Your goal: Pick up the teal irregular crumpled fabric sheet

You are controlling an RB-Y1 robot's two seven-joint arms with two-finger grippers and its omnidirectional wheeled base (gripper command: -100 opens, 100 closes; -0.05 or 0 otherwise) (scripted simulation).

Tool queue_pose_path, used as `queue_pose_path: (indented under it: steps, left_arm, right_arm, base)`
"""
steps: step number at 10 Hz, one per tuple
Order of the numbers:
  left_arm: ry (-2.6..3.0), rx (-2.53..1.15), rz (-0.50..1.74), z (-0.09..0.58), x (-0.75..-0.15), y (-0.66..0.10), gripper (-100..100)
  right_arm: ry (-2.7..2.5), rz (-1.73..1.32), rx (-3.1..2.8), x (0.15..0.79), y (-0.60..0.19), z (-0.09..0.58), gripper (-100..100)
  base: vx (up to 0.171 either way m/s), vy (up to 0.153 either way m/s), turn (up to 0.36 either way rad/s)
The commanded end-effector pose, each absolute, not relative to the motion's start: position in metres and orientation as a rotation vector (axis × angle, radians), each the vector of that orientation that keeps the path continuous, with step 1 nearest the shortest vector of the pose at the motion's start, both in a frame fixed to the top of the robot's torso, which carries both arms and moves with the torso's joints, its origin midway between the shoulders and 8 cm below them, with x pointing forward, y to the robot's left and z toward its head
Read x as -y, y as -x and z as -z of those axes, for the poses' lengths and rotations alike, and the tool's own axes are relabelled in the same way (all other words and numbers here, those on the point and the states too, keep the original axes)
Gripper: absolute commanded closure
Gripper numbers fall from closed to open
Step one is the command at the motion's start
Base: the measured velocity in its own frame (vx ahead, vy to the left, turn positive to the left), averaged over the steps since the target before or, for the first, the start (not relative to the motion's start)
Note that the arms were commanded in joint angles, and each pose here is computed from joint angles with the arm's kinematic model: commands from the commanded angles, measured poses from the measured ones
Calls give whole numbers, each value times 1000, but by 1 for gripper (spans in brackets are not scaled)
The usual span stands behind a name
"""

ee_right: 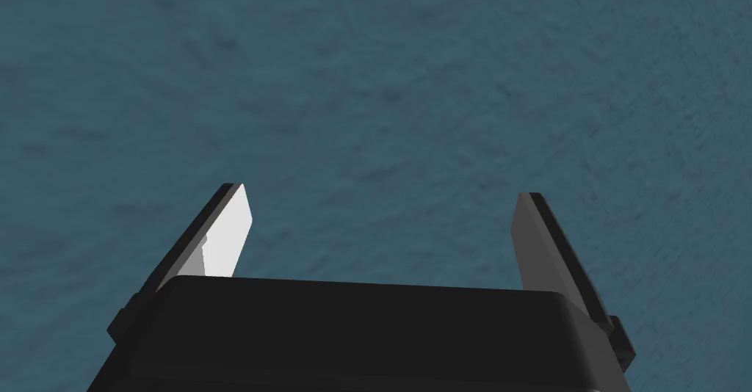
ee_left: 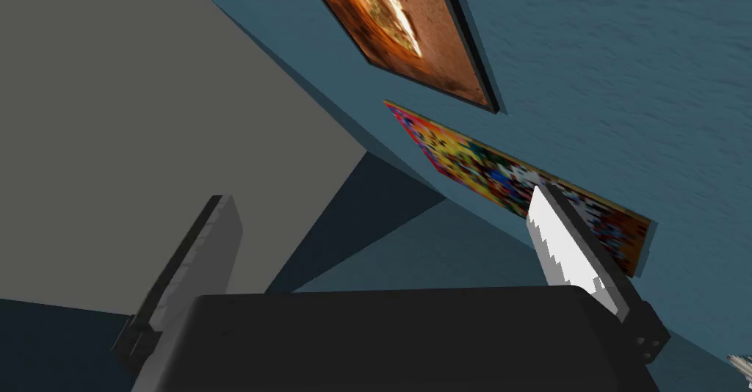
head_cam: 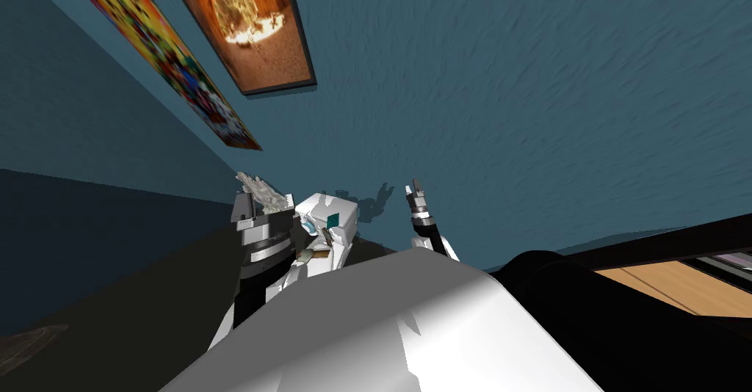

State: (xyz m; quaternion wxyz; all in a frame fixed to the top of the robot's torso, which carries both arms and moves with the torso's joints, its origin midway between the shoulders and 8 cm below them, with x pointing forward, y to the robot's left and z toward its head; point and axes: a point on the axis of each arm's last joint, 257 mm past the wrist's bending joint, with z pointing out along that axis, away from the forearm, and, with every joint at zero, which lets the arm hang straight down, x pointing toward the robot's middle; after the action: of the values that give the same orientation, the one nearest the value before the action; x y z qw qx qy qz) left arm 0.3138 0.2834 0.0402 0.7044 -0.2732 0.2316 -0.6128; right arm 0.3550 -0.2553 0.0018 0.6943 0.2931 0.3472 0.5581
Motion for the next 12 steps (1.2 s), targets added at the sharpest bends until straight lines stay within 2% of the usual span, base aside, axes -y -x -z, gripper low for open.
queue_pose_path:
  steps: [1, 12]
  left_arm:
    - [597, -549, 1370, -35, -280, -317, -100]
    - [732, -776, 1386, 66, -294, -358, -100]
  right_arm:
    - [-654, -1246, -775, 255, -355, -2, 0]
    - [-654, -1246, -775, 255, -355, -2, 0]
  base:
    - [-8, 1, 14]
    - [-39, 10, 31]
